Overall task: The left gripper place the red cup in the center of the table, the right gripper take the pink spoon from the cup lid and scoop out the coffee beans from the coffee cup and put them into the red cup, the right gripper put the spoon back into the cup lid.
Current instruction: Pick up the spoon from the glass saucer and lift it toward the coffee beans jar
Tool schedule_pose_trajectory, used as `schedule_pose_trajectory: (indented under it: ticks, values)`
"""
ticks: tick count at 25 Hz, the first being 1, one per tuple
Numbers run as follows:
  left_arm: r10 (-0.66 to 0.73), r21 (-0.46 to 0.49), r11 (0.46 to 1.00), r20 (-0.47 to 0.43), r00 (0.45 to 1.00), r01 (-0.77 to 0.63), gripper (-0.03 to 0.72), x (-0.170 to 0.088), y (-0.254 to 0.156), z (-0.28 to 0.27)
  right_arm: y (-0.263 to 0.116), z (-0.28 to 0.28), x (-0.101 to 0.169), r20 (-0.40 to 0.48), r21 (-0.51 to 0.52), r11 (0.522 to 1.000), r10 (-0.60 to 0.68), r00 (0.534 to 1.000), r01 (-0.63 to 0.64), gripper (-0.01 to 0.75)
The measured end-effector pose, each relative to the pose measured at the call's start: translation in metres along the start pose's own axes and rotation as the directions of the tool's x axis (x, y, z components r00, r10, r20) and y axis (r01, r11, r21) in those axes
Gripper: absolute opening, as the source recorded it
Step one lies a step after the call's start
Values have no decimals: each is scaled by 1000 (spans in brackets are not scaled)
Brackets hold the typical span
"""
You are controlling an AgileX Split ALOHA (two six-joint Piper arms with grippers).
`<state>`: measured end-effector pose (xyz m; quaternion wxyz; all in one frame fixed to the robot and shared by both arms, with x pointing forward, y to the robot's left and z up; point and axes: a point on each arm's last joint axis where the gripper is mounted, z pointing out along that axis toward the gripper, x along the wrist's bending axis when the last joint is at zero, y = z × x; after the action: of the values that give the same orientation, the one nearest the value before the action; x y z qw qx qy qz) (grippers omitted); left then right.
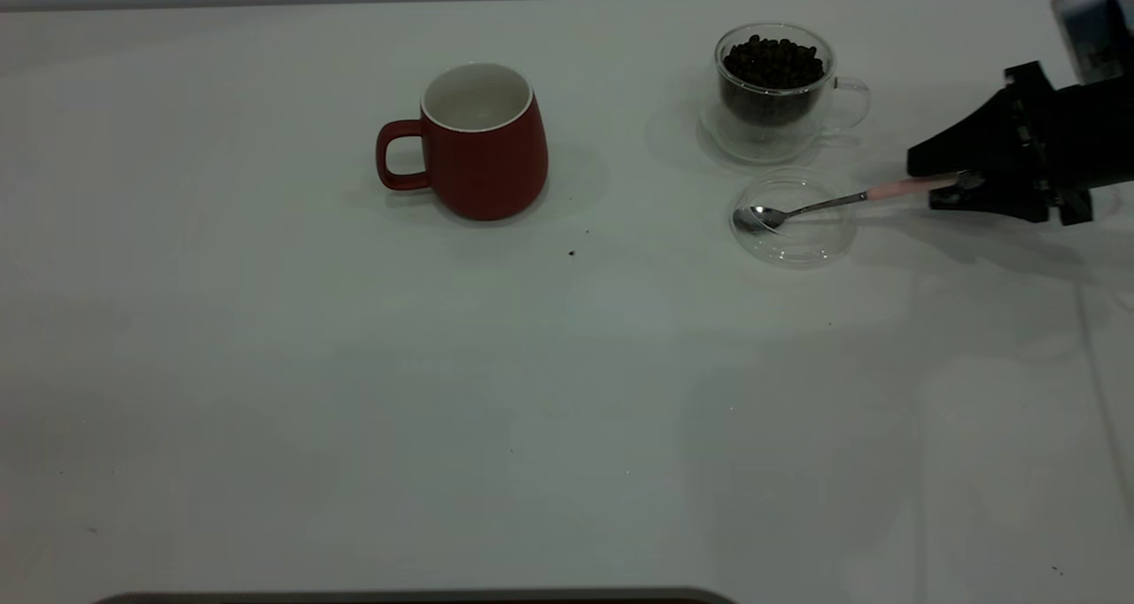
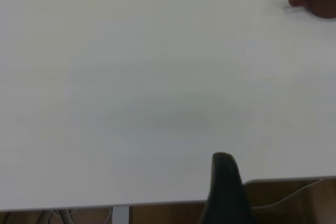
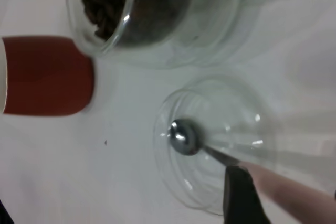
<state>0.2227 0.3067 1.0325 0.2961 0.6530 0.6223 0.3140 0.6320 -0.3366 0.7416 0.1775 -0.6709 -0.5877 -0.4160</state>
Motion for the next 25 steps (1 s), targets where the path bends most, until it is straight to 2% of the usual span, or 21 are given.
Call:
schedule_pose_trajectory:
  ticks: [9, 12, 17, 22, 25]
  values:
    - [0, 0, 1000, 0, 1000, 0, 586, 0, 0, 0, -1, 3, 2, -1, 11, 1000, -16, 1000, 16, 452]
    - [0, 0, 1000, 0, 1000, 0, 586, 0, 0, 0, -2, 3, 2, 1, 26, 999, -28, 1000, 28, 424]
    - [0, 0, 1000, 0, 1000, 0, 586, 0, 0, 0, -2, 3, 2, 1, 27, 999, -27, 1000, 27, 318]
    - [0, 0, 1000, 0, 1000, 0, 586, 0, 0, 0, -4, 3, 4, -22, 48, 998, -32, 999, 33, 148]
    - [0, 0, 1000, 0, 1000, 0, 586, 0, 0, 0, -3, 1, 9, -46, 58, 997, -41, 998, 44, 116]
